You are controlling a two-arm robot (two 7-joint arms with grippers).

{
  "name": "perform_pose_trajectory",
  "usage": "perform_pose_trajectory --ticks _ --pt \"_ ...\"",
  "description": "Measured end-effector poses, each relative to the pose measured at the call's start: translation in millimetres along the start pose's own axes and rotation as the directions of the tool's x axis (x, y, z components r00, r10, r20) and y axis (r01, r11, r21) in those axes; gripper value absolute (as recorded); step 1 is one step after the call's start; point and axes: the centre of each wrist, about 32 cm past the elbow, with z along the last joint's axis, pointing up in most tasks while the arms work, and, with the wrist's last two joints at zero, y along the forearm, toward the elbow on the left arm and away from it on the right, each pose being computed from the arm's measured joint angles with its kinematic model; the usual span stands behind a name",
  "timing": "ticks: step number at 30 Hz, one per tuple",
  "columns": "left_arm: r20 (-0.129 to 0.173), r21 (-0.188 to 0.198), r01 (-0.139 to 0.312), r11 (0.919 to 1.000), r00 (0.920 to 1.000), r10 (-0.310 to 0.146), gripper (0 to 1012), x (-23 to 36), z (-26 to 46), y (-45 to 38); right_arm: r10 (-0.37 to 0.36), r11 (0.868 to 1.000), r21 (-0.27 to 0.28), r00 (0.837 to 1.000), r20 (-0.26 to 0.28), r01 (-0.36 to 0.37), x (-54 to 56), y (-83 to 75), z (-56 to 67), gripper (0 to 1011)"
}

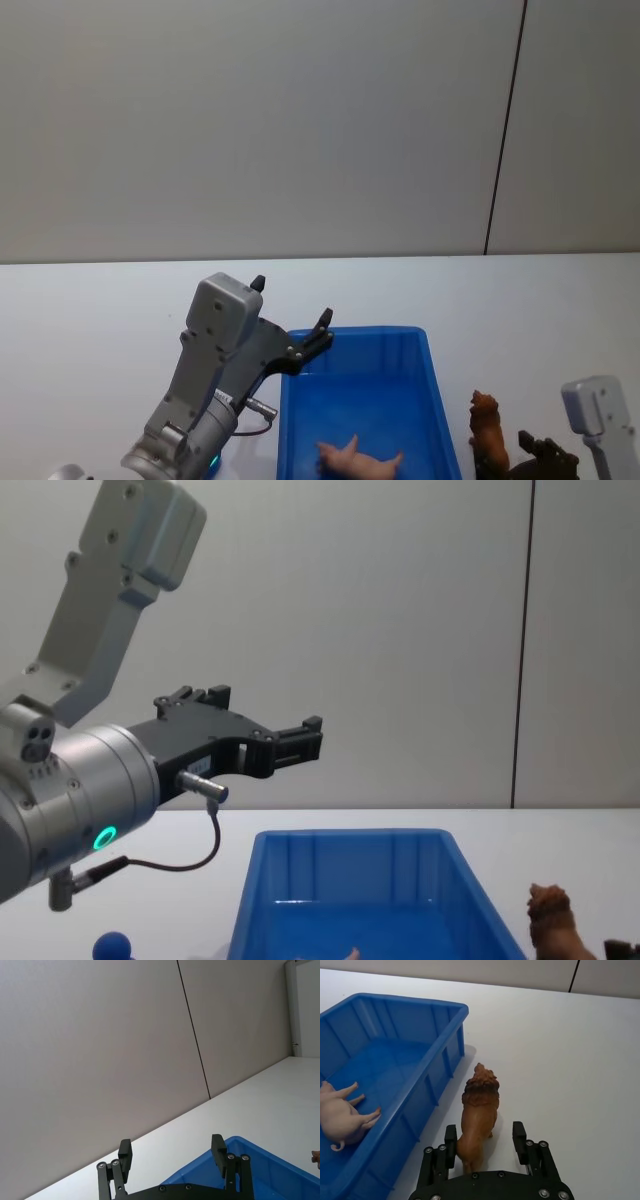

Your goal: Pick up the two dolls from the table and place them into the box.

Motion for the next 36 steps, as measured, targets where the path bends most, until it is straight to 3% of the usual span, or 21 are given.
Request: perform_pose_trajectory --ticks 7,10,12,13,25,36 --pt "0.0 0.0 0.0 1.0 1.0 0.0 1001 0.0 0.0 0.0 -0.008 1.0 -0.023 1.0 -0.017 0.008 -1.2 0.2 -0.6 490" --pt "0.0 0.0 0.0 1.0 1.0 0.0 1001 0.0 0.0 0.0 -0.012 1.0 -0.028 1.0 -0.023 0.011 -1.8 -0.5 0.1 347" --pt "0.0 0.0 0.0 1.0 1.0 0.0 1001 0.0 0.0 0.0 -0.013 1.0 -0.028 1.0 -0.025 0.012 -2.2 -1.0 0.7 347" --pt "0.0 0.0 0.0 1.0 1.0 0.0 1001 0.0 0.0 0.0 -0.014 1.0 -0.026 1.0 -0.025 0.014 -2.4 -1.4 1.5 299" --pt "0.0 0.0 0.0 1.0 1.0 0.0 1001 0.0 0.0 0.0 -0.007 0.999 0.048 1.0 0.0 0.007 -5.2 -6.0 16.6 293" --pt "0.0 0.0 0.0 1.0 1.0 0.0 1001 0.0 0.0 0.0 0.083 0.982 0.167 0.996 0.044 -0.089 -8.5 -0.7 46.9 293"
